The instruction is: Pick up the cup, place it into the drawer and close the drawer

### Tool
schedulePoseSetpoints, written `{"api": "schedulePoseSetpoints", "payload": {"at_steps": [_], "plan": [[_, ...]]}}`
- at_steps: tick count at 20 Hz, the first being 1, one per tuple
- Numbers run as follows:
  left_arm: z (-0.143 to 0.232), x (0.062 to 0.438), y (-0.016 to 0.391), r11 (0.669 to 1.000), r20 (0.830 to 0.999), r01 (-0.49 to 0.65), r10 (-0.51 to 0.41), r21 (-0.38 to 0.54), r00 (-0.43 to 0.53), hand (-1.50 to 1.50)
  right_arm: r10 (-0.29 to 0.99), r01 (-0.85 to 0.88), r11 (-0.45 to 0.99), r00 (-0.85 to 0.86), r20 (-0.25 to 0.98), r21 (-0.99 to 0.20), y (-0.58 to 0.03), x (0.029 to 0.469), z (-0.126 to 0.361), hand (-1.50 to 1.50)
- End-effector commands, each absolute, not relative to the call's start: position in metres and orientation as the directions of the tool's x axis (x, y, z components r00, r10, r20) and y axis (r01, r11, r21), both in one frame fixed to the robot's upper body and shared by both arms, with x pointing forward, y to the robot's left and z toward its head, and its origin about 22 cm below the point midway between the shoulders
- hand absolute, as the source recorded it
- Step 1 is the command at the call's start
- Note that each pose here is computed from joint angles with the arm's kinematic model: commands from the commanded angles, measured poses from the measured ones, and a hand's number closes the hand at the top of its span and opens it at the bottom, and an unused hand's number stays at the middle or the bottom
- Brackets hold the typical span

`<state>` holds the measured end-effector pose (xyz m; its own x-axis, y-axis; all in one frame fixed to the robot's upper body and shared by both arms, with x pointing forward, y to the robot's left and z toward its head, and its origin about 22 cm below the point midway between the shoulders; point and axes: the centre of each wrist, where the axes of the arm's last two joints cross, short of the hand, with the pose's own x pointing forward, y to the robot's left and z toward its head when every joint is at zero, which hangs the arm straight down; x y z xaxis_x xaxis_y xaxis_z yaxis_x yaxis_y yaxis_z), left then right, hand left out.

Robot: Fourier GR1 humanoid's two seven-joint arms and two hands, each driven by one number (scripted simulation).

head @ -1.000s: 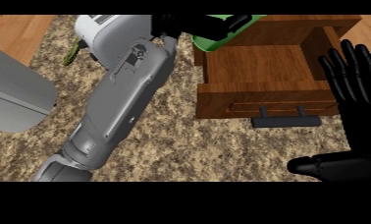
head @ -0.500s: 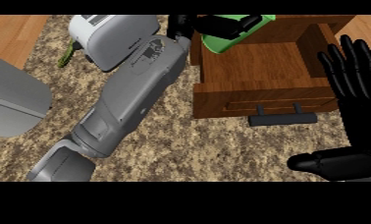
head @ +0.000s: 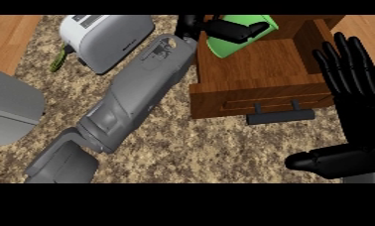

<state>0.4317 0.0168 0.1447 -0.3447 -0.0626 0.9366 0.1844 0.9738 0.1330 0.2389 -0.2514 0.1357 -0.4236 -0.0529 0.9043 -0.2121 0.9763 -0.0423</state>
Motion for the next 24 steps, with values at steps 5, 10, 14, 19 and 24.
{"api": "schedulePoseSetpoints", "payload": {"at_steps": [5, 10, 14, 19, 24], "plan": [[0.134, 0.433, 0.016, 0.945, 0.927, 0.186, -0.202, 0.269, -0.318, -1.5, -0.075, -0.225, 0.974, -0.429, 0.9, -0.026, -0.238, 0.233, 0.143, -1.5], [0.13, 0.421, 0.006, 0.959, 0.922, 0.138, -0.191, 0.249, -0.338, -1.5, -0.101, -0.27, 0.962, -0.436, 0.894, -0.023, -0.232, 0.236, 0.139, -1.5], [0.148, 0.424, 0.001, 0.971, 0.928, 0.178, -0.088, 0.161, -0.361, -1.5, -0.135, -0.28, 0.96, -0.446, 0.885, 0.005, -0.239, 0.231, 0.14, -1.5], [0.16, 0.423, -0.001, 0.967, 0.917, 0.256, 0.095, 0.008, -0.389, -1.5, -0.158, -0.278, 0.96, -0.412, 0.898, 0.041, -0.25, 0.237, 0.139, -1.5], [0.168, 0.421, -0.002, 0.952, 0.909, 0.291, 0.202, -0.095, -0.364, -1.5, -0.16, -0.307, 0.951, -0.411, 0.897, 0.029, -0.265, 0.237, 0.149, -1.5]]}}
